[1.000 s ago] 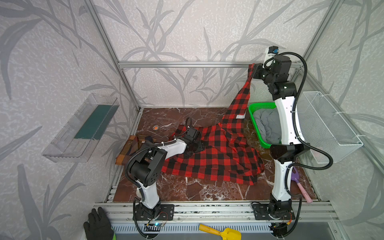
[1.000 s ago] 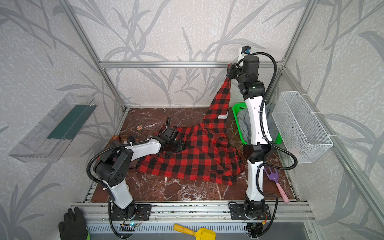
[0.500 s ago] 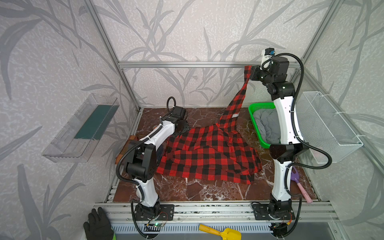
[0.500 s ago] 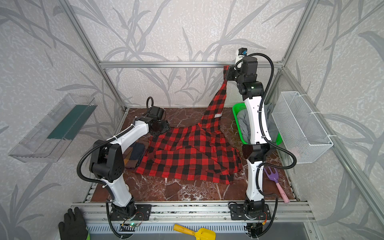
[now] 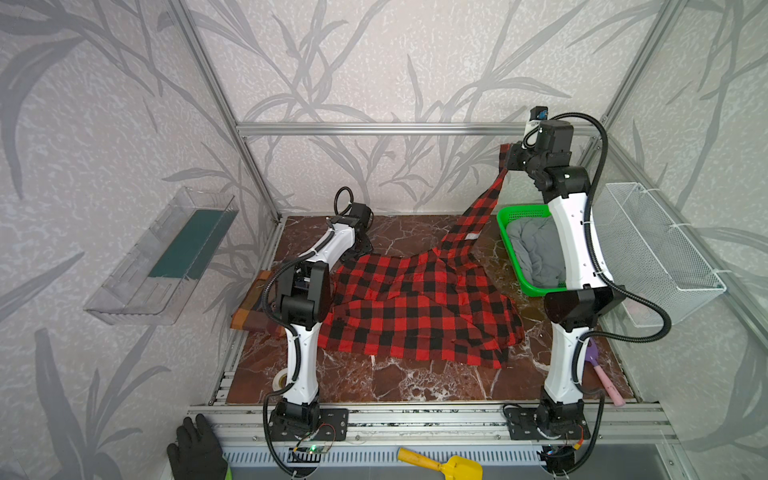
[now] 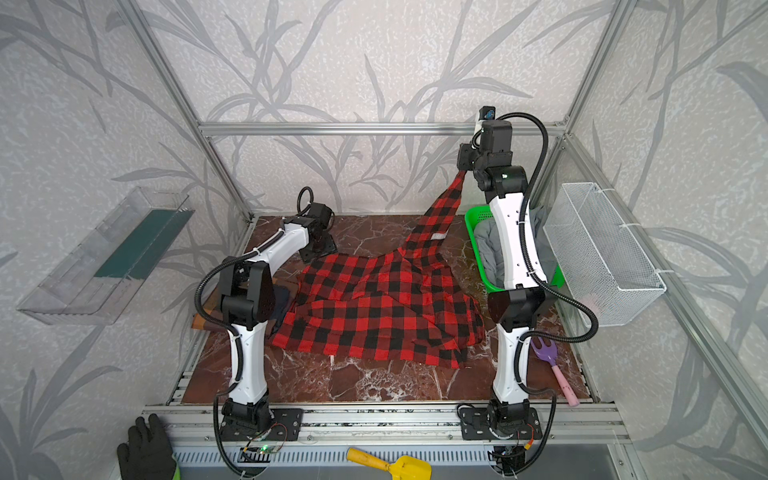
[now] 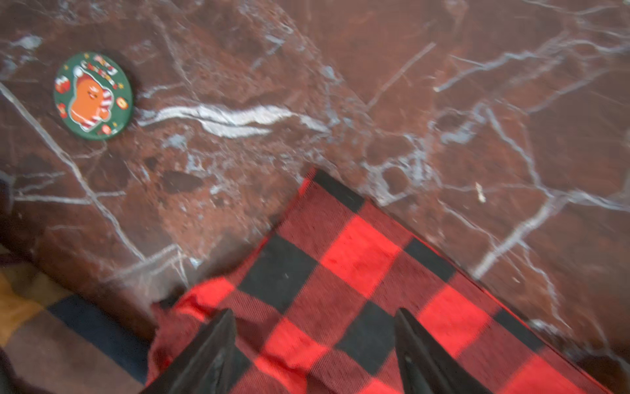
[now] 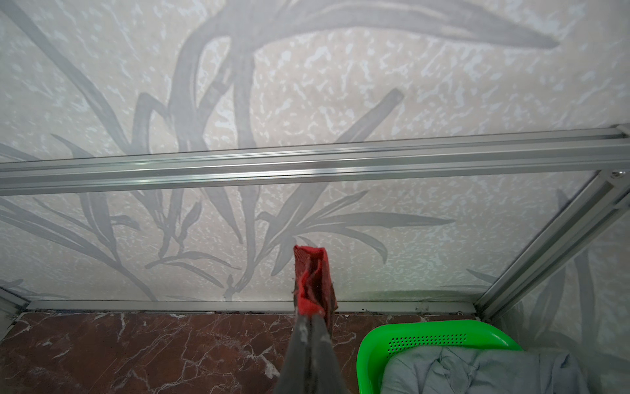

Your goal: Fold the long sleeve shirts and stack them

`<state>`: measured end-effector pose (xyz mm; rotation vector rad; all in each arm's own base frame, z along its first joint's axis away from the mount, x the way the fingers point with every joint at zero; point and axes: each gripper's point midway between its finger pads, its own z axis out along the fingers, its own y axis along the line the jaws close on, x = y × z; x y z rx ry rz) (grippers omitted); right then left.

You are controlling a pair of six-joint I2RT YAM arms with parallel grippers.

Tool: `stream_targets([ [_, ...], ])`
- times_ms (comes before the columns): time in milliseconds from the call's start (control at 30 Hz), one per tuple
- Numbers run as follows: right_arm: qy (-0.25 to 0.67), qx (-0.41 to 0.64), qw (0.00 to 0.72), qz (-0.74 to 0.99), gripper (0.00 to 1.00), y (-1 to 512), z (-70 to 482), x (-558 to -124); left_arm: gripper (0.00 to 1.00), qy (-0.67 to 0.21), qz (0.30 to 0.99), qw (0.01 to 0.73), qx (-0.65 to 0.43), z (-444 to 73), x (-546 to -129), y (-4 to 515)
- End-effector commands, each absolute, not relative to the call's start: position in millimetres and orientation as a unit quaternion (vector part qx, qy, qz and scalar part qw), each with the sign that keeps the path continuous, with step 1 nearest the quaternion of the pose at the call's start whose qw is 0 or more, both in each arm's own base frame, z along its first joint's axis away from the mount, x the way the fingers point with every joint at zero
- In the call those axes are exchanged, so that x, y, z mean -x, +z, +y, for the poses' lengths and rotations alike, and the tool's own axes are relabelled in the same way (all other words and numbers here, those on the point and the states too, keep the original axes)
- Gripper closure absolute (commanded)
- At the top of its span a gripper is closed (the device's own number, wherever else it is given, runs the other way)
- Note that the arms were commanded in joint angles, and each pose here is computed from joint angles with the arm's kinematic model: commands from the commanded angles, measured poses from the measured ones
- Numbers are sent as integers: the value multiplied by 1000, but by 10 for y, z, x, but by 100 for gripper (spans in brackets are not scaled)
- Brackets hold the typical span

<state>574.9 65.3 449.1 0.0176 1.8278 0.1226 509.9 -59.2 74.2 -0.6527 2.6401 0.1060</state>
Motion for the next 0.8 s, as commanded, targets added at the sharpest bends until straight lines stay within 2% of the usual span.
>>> stream_targets([
  [0,65,5,654,754,100,4989,708,-5512,26,75,951,199,225,-397,-5119,761],
  [433,78,18,662,745,100,5105,775,-5414,31,82,961,193,181,-340,-5404,507],
  [533,75,19,665,743,100,5130,764,-5395,35,67,963,189,179,-396,-5422,431],
  [600,75,19,664,744,100,5124,771,-5390,41,60,964,186,179,-426,-5423,389],
  [767,76,19,665,743,100,5135,773,-5368,46,42,966,184,177,-487,-5458,324],
])
